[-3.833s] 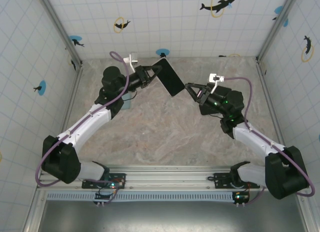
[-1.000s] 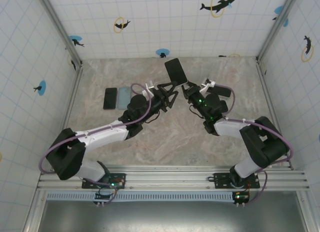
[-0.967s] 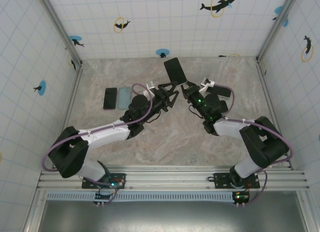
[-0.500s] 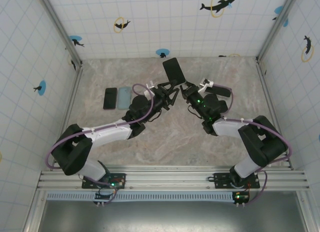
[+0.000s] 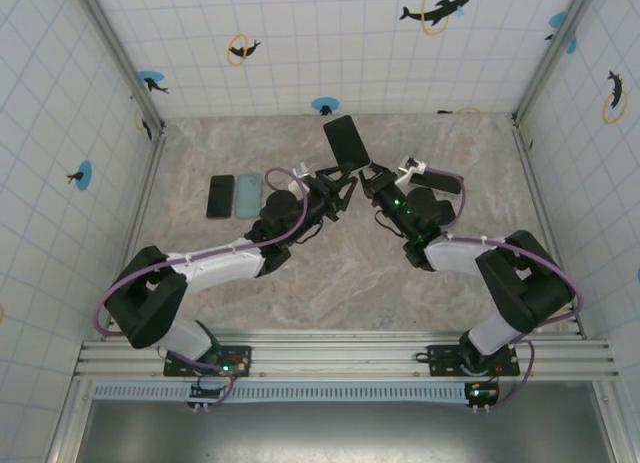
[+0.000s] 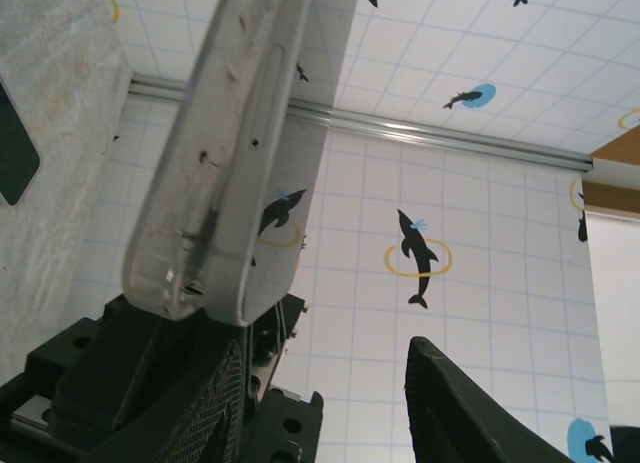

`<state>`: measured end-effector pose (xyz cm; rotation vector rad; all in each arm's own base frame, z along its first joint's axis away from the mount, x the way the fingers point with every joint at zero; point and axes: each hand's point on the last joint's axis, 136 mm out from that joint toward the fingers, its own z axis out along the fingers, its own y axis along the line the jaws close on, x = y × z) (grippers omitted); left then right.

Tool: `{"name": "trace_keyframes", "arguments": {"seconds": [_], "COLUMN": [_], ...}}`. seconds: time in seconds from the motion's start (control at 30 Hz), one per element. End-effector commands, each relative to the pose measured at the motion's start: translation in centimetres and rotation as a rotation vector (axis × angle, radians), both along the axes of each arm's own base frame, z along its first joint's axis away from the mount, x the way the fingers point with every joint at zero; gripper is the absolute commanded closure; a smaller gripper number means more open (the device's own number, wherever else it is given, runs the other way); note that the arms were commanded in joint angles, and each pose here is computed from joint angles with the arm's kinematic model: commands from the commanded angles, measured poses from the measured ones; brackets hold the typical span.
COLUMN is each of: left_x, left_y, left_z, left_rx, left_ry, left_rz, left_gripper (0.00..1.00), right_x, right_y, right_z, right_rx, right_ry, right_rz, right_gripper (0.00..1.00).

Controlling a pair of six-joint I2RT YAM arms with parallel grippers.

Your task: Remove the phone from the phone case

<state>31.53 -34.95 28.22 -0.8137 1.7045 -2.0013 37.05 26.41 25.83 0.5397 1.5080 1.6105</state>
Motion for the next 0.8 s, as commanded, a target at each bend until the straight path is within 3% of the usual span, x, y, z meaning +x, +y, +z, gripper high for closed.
{"name": "trace_keyframes", "arguments": {"seconds": [0.0,0.77], "left_x": [0.4,2.0], "left_y": [0.3,1.4], "left_z": [-0.6,-0.6], "left_rx": [0.028,0.047], "left_ry": [-0.003,-0.009], "left_rz": [0.009,0.073], "left_gripper": [0.55,0.65], "right_x": [-0.8,-2.7], "right_y": [-0.1,0.9], "right_z": [5.8,5.0], "right_rx": [0.109,0.06], "right_ry": [-0.162,-0.178], "right_rz": [0.008,0.036], "right_gripper": [1.0,1.0]}}
